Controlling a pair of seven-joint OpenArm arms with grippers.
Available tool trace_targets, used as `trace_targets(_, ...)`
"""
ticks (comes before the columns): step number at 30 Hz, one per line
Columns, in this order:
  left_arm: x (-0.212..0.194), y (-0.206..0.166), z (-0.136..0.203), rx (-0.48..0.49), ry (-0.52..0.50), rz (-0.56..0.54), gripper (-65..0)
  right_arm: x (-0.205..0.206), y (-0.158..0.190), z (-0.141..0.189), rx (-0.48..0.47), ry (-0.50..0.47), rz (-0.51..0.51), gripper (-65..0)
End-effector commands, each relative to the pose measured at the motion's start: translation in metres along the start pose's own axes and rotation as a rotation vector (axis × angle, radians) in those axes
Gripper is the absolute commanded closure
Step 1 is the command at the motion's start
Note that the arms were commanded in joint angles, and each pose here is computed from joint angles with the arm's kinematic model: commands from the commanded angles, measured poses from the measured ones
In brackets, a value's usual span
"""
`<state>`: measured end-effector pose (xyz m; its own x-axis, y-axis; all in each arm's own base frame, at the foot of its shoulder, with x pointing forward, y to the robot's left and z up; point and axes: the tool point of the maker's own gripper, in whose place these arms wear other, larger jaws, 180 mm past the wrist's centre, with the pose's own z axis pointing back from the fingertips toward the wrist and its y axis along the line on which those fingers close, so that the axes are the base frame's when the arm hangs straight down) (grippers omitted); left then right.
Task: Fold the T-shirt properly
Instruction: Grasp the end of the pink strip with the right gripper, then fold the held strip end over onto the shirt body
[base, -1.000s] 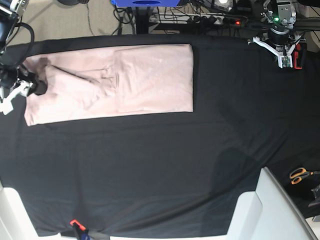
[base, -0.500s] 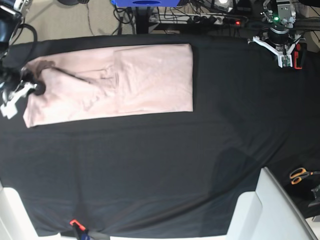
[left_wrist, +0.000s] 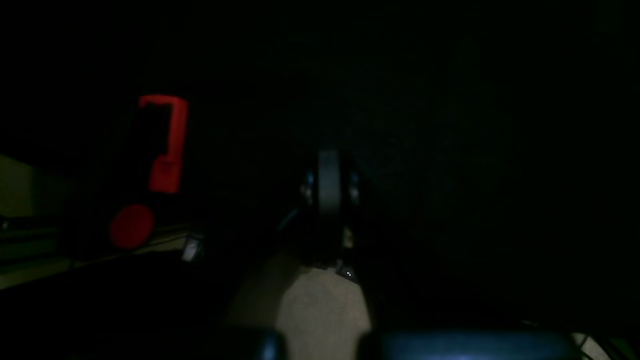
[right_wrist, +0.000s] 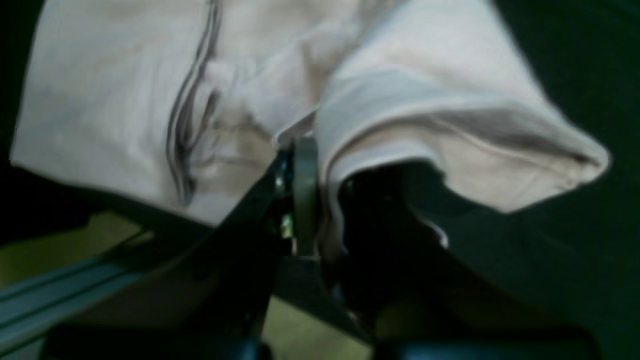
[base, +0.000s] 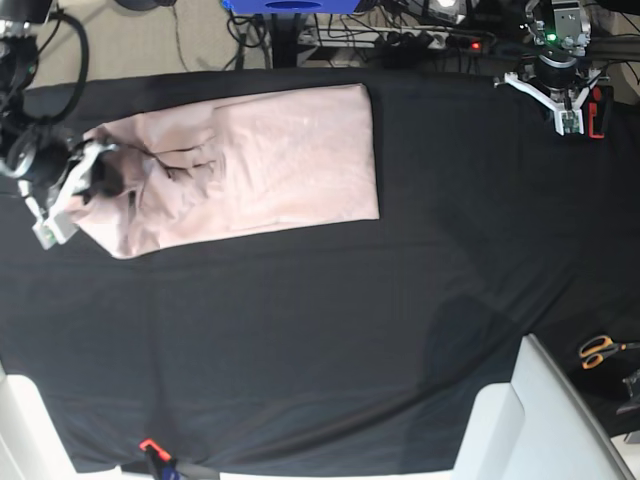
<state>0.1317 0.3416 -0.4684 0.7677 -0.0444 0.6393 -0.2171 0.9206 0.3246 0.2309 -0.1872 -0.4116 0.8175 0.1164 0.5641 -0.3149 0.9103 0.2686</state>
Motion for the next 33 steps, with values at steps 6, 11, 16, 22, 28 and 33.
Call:
trace_targets(6,0.011,0.008,0.001,0.016,-0.038,-0.01,0.0,0.028,0.045,0.005,0.036,-0.06,0.07,-0.2)
trace_targets(11,0.014,0.008,0.001,0.016,-0.044,-0.01,0.0,0.034,0.077,0.0,0.075,-0.06,0.074,-0.2)
trace_targets(16,0.014,0.008,0.001,0.016,-0.044,-0.01,0.0,0.034,0.113,-0.016,0.143,-0.039,0.049,-0.2)
trace_targets(22,0.016,0.006,-0.002,0.016,-0.048,-0.001,0.0,0.042,0.156,-0.03,0.225,-0.034,0.045,-0.2)
trace_targets(28,0.018,0.006,-0.002,0.016,-0.053,-0.001,0.0,0.031,0.188,-0.042,0.272,0.025,0.03,-0.2)
trace_targets(33,0.019,0.006,-0.002,0.016,-0.054,-0.001,0.0,0.021,0.209,-0.058,0.317,0.046,0.025,-0.2)
